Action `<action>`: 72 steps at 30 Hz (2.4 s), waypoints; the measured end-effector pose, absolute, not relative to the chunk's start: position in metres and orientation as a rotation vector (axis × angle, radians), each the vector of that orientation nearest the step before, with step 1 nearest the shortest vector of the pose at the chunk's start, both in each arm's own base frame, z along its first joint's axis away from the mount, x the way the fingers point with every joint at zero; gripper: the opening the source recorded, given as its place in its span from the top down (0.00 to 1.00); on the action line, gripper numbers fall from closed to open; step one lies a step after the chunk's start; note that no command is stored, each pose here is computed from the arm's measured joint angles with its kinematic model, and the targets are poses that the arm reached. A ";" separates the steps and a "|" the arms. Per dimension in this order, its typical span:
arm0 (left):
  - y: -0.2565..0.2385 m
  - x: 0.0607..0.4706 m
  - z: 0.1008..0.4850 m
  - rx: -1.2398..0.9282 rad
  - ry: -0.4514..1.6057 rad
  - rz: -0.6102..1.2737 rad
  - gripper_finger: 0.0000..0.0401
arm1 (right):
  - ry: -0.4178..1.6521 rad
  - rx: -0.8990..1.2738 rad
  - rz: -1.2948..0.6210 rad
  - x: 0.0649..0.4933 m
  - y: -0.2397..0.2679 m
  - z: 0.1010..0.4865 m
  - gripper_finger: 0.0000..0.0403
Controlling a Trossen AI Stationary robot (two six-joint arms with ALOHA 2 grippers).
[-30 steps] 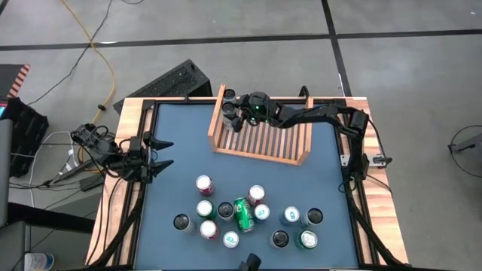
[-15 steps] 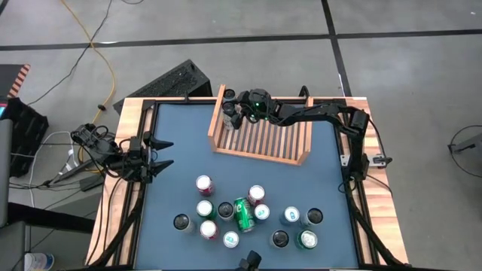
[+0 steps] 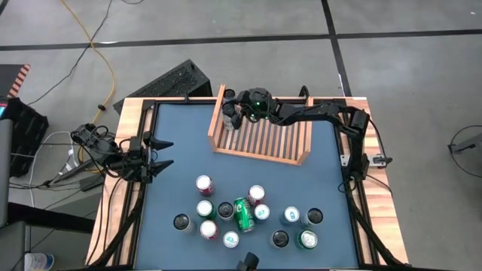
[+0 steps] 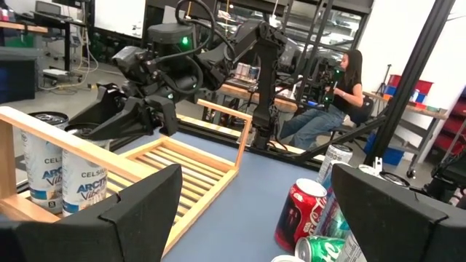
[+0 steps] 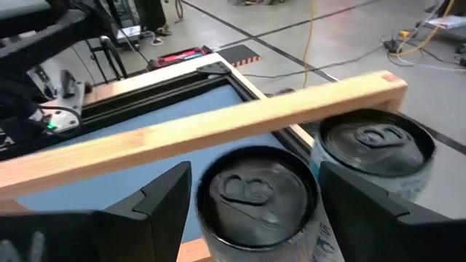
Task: Place canned beverage on shelf
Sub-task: Put the white blue soda can on the shelf aligned with the other white blue soda can
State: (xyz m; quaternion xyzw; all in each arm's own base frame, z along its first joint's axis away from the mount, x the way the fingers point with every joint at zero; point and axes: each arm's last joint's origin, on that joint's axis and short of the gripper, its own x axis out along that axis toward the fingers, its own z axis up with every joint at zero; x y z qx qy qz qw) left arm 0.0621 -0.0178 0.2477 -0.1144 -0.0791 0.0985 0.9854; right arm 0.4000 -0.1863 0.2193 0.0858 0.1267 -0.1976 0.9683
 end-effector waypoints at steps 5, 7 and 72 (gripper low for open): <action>-0.018 0.062 0.248 -0.231 -0.159 0.198 0.15 | 0.238 0.163 -0.398 0.401 -0.187 0.227 0.29; -0.018 0.062 0.248 -0.235 -0.160 0.197 0.15 | 0.239 0.159 -0.398 0.401 -0.187 0.230 0.29; -0.017 0.062 0.247 -0.247 -0.157 0.215 0.15 | 0.554 0.102 -0.373 0.364 -0.147 0.247 0.55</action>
